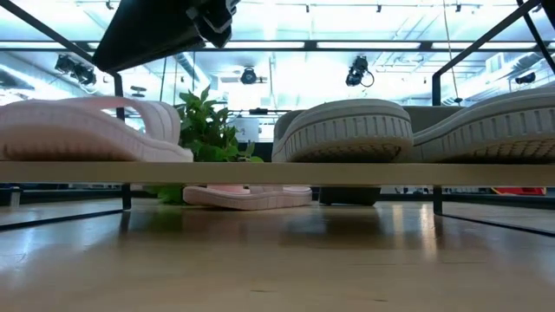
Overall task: Pick and place slides into the shelf
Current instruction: Put the pink slipper on the shelf
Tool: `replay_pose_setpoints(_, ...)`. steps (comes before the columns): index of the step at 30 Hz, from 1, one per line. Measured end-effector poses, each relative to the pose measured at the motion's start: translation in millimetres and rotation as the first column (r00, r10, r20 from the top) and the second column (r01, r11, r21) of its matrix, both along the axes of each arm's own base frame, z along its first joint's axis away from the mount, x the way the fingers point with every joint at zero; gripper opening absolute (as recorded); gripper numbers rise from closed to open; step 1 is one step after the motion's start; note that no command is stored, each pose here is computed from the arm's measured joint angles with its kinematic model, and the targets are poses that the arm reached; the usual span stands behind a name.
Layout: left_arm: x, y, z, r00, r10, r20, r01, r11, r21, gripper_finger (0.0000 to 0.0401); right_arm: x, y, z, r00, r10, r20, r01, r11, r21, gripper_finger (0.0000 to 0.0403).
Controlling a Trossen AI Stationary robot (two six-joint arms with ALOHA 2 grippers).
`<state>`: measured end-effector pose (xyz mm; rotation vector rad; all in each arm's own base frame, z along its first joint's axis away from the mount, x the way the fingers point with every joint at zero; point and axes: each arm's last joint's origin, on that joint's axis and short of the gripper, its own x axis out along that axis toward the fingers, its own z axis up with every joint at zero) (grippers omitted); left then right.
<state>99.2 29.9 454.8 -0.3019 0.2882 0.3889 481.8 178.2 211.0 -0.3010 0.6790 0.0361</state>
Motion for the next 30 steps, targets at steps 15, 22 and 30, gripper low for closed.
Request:
replay_pose_setpoints(15,0.0,-0.1,0.0,1.000,-0.004,-0.003,0.004,1.000,0.008,0.0286,-38.1,-66.4,86.1,0.928,-0.369,-0.047,0.372,0.923,0.095,0.0119)
replay_pose_setpoints(22,0.0,-0.1,0.0,1.000,-0.008,-0.007,0.008,1.000,0.018,0.0286,-49.5,-152.4,106.5,0.817,-0.547,-0.183,0.577,0.764,0.289,0.0123)
replay_pose_setpoints(30,0.0,-0.1,0.0,1.000,-0.009,-0.008,0.009,1.000,0.021,0.0286,-51.8,-233.3,99.5,0.800,-0.476,-0.367,0.601,0.630,0.493,0.0157)
